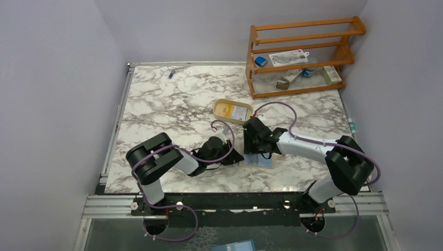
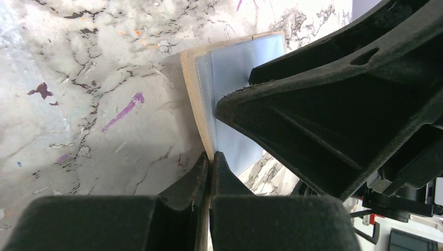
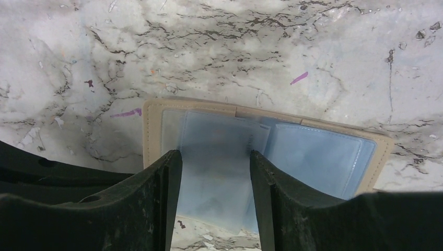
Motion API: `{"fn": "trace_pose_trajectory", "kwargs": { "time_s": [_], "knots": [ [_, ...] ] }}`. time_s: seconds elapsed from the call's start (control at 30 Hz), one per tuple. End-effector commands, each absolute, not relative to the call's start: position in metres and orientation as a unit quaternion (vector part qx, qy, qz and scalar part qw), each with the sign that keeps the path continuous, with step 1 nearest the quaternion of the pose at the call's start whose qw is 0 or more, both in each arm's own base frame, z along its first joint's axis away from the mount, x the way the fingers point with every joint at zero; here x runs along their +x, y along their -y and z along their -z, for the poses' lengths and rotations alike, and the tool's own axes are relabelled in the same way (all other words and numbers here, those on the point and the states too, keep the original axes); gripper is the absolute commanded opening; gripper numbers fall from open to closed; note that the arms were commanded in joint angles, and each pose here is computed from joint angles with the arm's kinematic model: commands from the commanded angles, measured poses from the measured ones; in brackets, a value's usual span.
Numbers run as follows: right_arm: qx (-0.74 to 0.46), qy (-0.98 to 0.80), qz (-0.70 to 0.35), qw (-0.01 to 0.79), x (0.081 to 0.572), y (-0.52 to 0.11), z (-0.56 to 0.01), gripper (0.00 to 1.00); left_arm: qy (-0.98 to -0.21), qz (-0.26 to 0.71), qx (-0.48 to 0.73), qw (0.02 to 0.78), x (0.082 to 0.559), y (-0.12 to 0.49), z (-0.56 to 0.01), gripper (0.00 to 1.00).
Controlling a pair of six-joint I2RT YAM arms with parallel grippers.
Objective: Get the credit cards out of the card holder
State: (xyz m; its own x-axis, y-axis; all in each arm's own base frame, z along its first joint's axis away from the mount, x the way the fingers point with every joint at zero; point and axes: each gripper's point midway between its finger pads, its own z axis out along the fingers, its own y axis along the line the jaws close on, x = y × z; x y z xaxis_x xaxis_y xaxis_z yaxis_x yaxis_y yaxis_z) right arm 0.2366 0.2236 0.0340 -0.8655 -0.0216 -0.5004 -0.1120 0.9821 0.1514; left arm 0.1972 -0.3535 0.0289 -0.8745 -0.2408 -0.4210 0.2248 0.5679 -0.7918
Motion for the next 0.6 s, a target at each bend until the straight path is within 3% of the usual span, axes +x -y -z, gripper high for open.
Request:
{"fn": "trace_pose_trajectory", "kwargs": {
  "time_s": [0.0,0.43,0.57],
  "knots": [
    [-0.043,-0.959,-0.103,0.259,0.240,-0.236,-0.033,0.54,-0.843,0.466,0.001,0.268,0.202,0.358,-0.040,0.00],
    [-0.048,-0.969,-0.060,0.237,0.223,-0.209,-0.004,0.19,-0.846,0.456,-0.001,0.276,0.203,0.351,-0.044,0.00],
    [-0.050,-0.971,-0.052,0.227,0.215,-0.202,0.007,0.01,-0.848,0.452,-0.003,0.279,0.202,0.346,-0.045,0.00]
  ]
}}
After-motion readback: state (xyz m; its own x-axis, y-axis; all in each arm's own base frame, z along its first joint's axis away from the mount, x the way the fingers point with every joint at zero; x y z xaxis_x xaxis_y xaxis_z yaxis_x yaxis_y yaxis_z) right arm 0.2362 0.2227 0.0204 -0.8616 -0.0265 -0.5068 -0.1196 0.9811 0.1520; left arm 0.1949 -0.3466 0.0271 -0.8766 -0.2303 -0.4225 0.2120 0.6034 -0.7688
